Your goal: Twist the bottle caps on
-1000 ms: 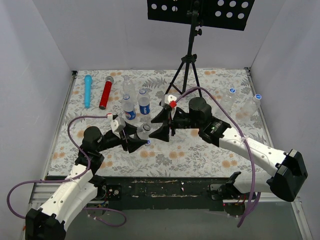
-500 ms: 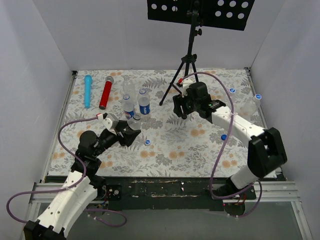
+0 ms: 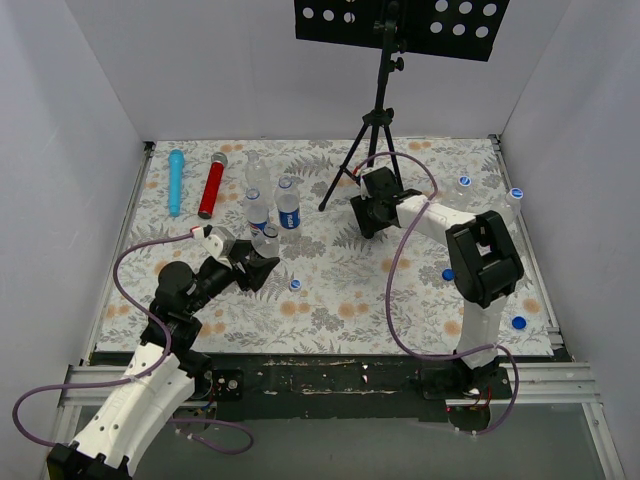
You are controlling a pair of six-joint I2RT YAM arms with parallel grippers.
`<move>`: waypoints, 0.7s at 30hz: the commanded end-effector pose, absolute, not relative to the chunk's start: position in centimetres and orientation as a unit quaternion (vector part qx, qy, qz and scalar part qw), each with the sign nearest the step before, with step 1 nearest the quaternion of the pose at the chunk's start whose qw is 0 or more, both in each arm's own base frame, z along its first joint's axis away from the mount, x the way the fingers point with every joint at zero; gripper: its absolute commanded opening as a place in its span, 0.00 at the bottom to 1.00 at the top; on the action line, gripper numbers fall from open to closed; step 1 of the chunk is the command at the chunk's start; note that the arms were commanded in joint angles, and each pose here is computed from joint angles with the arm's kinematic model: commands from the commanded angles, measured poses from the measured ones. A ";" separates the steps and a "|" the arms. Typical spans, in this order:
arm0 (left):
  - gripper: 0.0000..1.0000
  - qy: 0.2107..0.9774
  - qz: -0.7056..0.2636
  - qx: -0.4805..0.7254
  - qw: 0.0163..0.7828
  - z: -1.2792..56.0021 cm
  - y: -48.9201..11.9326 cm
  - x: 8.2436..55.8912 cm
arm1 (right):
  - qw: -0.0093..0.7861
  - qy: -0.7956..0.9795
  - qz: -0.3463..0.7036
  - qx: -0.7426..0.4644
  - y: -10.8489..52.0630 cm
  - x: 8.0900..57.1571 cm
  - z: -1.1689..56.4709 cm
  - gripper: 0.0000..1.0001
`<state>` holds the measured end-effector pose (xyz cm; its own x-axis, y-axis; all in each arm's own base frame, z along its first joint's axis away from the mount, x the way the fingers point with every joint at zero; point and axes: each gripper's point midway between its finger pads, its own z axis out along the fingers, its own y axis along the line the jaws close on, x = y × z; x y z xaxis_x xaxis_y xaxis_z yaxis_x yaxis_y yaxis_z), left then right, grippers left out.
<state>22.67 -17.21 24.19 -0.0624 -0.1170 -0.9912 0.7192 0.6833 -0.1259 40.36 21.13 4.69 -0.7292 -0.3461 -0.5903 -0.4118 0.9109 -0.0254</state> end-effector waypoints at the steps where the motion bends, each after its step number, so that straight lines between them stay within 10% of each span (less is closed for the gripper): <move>1: 0.33 0.641 -0.318 0.230 0.660 25.9 -16.9 22.8 | 0.319 0.927 0.054 -0.191 21.8 42.2 5.0 0.57; 14: 0.34 0.635 -0.343 0.266 0.640 25.3 -18.1 22.0 | 0.264 0.938 0.077 -0.211 20.8 36.3 4.0 0.24; 21: 0.37 0.603 -0.401 0.354 0.591 24.6 -20.5 19.4 | 0.227 0.929 0.092 -0.279 22.0 27.5 3.8 0.22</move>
